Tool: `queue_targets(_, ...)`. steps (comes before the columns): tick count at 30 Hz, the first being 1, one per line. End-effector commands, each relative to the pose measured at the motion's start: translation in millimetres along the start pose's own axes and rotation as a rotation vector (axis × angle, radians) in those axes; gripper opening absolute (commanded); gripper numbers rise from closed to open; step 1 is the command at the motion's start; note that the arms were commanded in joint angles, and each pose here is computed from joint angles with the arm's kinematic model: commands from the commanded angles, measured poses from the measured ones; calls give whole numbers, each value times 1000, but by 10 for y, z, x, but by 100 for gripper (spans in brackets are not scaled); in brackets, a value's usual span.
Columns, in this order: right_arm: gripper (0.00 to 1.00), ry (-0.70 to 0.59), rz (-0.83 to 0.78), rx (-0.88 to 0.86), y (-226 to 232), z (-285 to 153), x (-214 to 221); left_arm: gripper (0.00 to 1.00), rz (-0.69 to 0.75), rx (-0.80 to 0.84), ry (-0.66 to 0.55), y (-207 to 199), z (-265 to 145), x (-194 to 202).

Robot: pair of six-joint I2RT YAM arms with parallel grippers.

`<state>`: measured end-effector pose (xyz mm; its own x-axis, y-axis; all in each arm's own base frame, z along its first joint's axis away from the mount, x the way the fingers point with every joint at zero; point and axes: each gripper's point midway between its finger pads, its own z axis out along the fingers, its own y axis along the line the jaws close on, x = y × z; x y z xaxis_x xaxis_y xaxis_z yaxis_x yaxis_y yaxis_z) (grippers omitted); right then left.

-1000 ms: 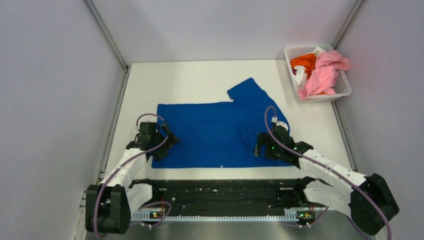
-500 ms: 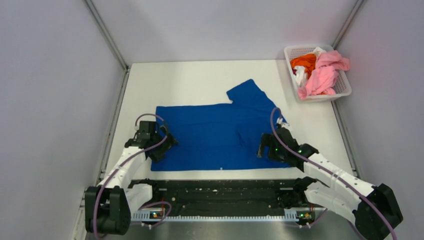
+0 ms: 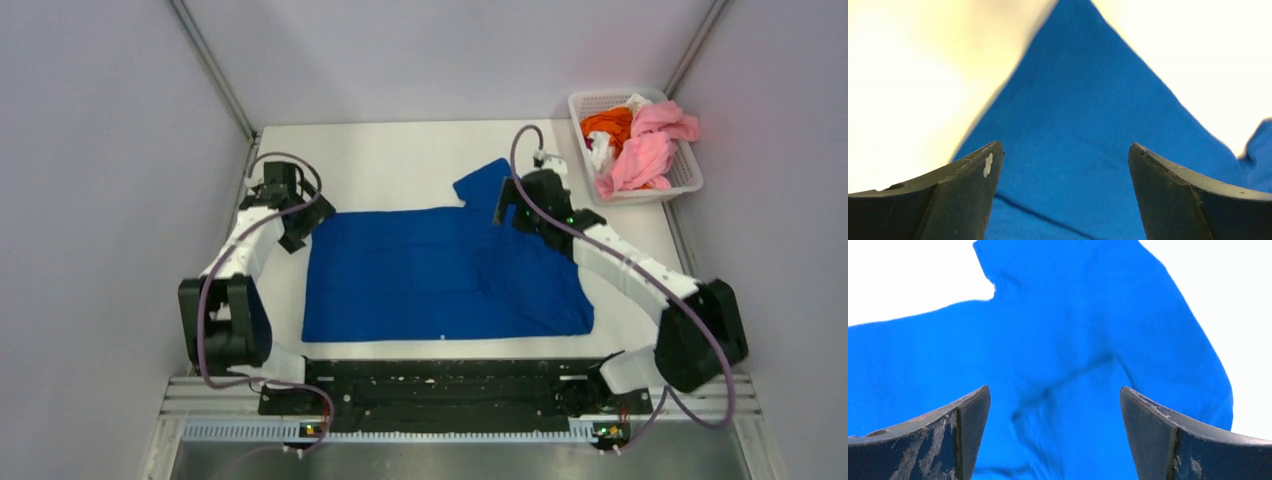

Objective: Fold and stack the t-shirts
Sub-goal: Grab the side of the flattened tshirt furthest away from the robot with both arms

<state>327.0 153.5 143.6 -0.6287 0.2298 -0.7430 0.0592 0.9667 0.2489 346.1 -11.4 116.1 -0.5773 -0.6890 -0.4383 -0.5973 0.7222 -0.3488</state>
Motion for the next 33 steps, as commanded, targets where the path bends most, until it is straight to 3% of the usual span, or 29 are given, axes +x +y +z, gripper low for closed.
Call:
queue_targets(1,99,-69,-104,-22,221,471,-651,97,-16,-68,-38,-24,251,-478)
queue_targets(5,99,-85,-178,28,338,941,-1043,87,-40,-97,10,-44,580,-703)
queue_targets(9,99,-68,-236,45,406,1394,-1203,75,-34,-121,56,-88,885,-825)
queue_targets(13,99,-47,-257,27,455,1832,-1291,69,-24,-155,69,-91,1154,-893)
queue_targets(20,97,-54,-239,-72,694,2307,-1458,51,-22,-155,144,-96,1451,-780)
queue_targets(27,98,-80,-254,-62,725,2655,-1492,36,-4,-144,194,-62,1474,-620)
queue_targets(29,98,-92,-252,-69,744,2726,-1494,29,5,-130,213,-68,1486,-574)
queue_targets(31,98,-91,-247,-78,763,2804,-1441,4,20,-112,236,-83,1495,-517)
queue_targets(33,98,-73,-244,-71,729,2871,-1359,0,37,-95,246,-101,1482,-493)
